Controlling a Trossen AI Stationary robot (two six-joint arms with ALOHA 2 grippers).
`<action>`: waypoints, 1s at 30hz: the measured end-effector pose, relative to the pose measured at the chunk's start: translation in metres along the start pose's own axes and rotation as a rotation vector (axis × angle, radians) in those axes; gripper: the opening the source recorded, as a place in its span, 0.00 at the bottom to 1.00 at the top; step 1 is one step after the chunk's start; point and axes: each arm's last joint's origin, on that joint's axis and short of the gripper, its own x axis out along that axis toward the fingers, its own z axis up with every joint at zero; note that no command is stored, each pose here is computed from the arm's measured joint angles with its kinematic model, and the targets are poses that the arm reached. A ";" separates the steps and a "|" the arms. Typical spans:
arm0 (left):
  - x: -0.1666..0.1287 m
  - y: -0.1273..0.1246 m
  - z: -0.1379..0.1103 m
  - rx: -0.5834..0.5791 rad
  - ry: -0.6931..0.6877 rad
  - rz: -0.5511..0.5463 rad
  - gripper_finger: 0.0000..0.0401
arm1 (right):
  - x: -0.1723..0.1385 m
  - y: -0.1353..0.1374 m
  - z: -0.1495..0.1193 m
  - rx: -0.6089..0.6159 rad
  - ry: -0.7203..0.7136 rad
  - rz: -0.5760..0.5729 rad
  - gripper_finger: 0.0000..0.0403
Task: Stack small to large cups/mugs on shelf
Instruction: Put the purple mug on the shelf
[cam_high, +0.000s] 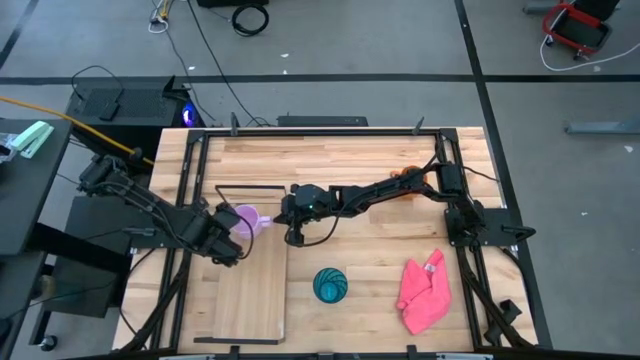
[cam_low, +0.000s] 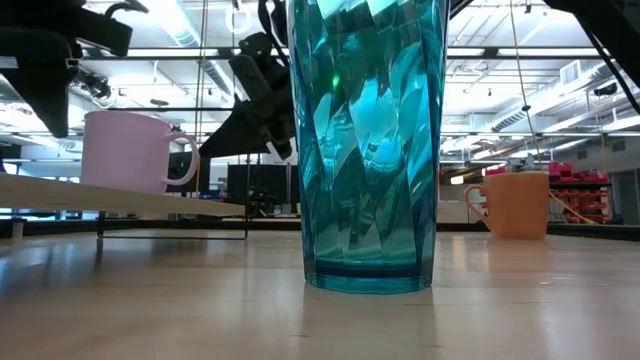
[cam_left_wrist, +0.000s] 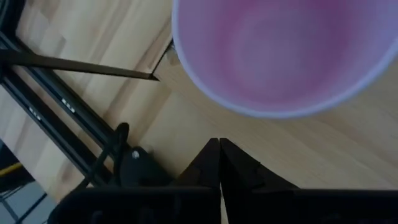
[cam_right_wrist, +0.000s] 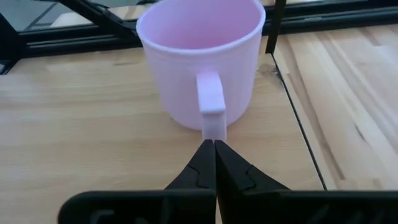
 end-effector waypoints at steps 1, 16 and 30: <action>0.000 0.000 0.000 -0.001 -0.006 0.005 0.03 | 0.000 -0.001 0.001 -0.001 -0.008 -0.003 0.00; 0.006 0.006 0.016 -0.011 -0.047 0.032 0.02 | -0.001 -0.009 0.004 0.006 -0.038 -0.018 0.00; 0.006 0.004 0.018 0.005 -0.074 0.012 0.01 | 0.000 -0.003 0.003 0.001 -0.028 -0.001 0.00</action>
